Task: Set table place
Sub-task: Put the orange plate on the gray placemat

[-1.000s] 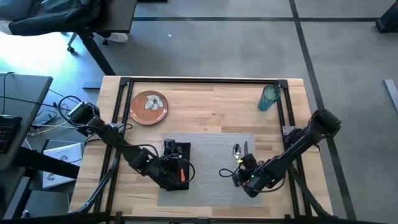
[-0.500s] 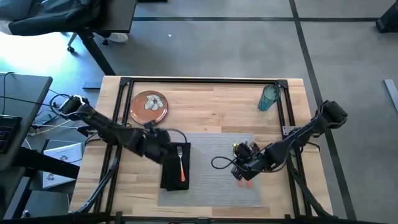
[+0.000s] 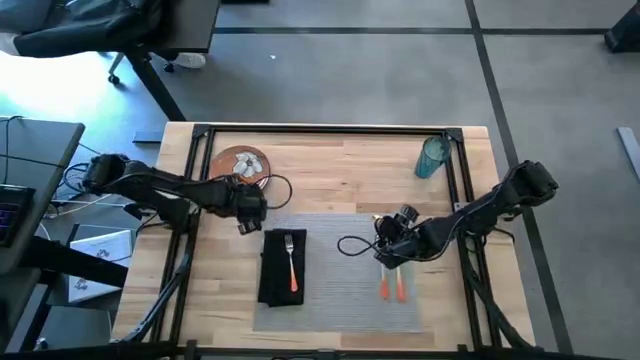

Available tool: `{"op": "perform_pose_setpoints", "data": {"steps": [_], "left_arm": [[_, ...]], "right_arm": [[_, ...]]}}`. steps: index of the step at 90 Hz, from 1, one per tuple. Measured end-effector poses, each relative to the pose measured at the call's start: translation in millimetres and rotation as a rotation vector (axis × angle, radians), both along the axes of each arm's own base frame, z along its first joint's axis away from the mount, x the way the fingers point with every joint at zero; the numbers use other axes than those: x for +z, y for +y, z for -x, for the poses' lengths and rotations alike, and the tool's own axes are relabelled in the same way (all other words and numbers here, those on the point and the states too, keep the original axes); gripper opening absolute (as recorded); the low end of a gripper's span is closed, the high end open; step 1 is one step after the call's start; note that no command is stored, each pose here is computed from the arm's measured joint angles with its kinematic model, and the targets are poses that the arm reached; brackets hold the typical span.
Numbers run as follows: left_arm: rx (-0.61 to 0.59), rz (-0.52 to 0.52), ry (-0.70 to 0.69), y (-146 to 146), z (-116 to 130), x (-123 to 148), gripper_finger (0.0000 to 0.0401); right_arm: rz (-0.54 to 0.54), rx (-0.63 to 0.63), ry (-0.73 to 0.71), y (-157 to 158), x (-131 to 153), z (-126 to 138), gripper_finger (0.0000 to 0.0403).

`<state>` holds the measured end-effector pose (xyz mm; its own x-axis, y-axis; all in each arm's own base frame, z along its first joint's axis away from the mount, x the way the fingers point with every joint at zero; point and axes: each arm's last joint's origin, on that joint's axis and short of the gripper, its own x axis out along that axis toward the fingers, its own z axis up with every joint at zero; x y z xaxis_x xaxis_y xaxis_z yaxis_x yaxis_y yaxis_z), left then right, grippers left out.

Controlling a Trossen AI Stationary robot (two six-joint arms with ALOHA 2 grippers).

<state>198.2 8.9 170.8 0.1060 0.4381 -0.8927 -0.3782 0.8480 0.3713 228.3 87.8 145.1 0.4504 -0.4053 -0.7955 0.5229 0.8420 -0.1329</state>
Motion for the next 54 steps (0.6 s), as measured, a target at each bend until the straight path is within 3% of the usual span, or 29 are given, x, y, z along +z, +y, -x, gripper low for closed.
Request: {"op": "perform_pose_setpoints", "data": {"steps": [11, 33, 54], "left_arm": [[0.029, 0.0, -0.025, 11.1, -8.9, -6.0, 0.0198], [0.146, 0.037, 0.068, 42.8, -8.7, -23.0, 0.0198], [0.137, 0.022, 0.092, 51.1, -18.3, -39.3, 0.0197]], "right_arm": [[-0.054, -0.013, -0.041, -1.1, -12.2, 4.7, 0.0204], [-0.113, -0.025, -0.047, -1.2, -22.0, 11.3, 0.0204], [-0.115, -0.002, -0.052, 4.0, -21.9, 13.0, 0.0204]]}}
